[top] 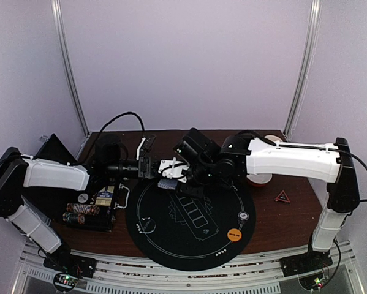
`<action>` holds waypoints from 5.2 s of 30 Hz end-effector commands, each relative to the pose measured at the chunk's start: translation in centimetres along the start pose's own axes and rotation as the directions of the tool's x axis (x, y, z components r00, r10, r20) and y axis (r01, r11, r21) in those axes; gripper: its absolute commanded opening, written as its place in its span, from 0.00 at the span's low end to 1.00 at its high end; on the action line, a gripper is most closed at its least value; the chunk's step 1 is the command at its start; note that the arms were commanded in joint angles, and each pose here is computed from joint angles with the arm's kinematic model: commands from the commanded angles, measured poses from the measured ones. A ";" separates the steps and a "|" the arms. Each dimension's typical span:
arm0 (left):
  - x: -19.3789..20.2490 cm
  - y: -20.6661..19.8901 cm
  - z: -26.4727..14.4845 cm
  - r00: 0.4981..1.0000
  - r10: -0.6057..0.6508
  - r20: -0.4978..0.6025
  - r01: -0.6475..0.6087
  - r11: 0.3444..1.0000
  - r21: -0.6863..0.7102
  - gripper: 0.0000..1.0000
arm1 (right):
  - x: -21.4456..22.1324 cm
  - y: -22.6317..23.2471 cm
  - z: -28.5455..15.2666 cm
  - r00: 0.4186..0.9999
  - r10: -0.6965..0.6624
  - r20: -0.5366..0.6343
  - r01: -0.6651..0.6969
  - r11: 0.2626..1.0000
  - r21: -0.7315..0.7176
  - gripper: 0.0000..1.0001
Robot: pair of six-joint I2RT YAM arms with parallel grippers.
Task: Distribute texas hold em gaming equipment
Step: Pass from the left arm to the right, then pick up the poker card from the face-down deck piles, then distribute the poker card in the small blind area.
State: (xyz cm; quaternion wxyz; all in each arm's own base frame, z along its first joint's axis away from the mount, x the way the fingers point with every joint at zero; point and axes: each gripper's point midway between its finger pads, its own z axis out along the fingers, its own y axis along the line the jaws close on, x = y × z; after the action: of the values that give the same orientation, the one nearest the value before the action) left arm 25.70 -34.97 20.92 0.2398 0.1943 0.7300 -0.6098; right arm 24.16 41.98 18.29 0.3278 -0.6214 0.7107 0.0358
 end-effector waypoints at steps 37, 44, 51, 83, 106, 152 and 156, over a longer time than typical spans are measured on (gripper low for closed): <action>-0.6 2.8 -1.8 0.981 0.158 -0.116 -0.183 0.950 -0.251 0.47 | -0.2 -1.5 -1.0 1.000 0.018 0.010 -0.018 0.997 0.069 0.57; -1.0 2.0 -2.0 0.980 0.168 -0.110 -0.190 0.951 -0.243 0.55 | 0.0 -1.5 -0.8 1.000 0.020 0.004 -0.020 0.997 0.070 0.56; -1.4 1.1 -2.7 0.978 0.179 -0.106 -0.199 0.953 -0.229 0.66 | 0.2 -1.6 -0.8 1.000 0.024 0.002 -0.024 0.997 0.070 0.55; -1.4 -1.2 -3.3 0.973 0.198 -0.115 -0.214 0.966 -0.147 0.29 | 0.5 -2.1 -0.6 1.000 0.027 -0.007 -0.026 0.997 0.075 0.53; -1.0 -1.4 -2.9 0.973 0.199 -0.115 -0.209 0.974 -0.091 0.00 | 0.9 -2.3 -0.5 0.999 0.032 -0.015 -0.030 0.997 0.076 0.51; -4.1 11.7 -14.6 0.959 -0.053 0.277 0.203 0.812 -0.547 0.00 | 5.5 -6.0 -2.5 0.989 0.146 0.000 -0.144 0.977 0.154 0.50; -5.5 13.5 -14.9 0.949 -0.033 0.315 0.219 0.784 -0.580 0.00 | 5.7 -5.9 -2.5 0.989 0.148 0.001 -0.146 0.977 0.155 0.50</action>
State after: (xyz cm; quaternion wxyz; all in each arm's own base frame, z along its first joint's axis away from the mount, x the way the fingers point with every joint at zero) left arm 32.83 -18.72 14.06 0.2930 -0.0157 0.8704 -0.3953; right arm 28.12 35.16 17.77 0.3444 -0.5526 0.7590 0.0005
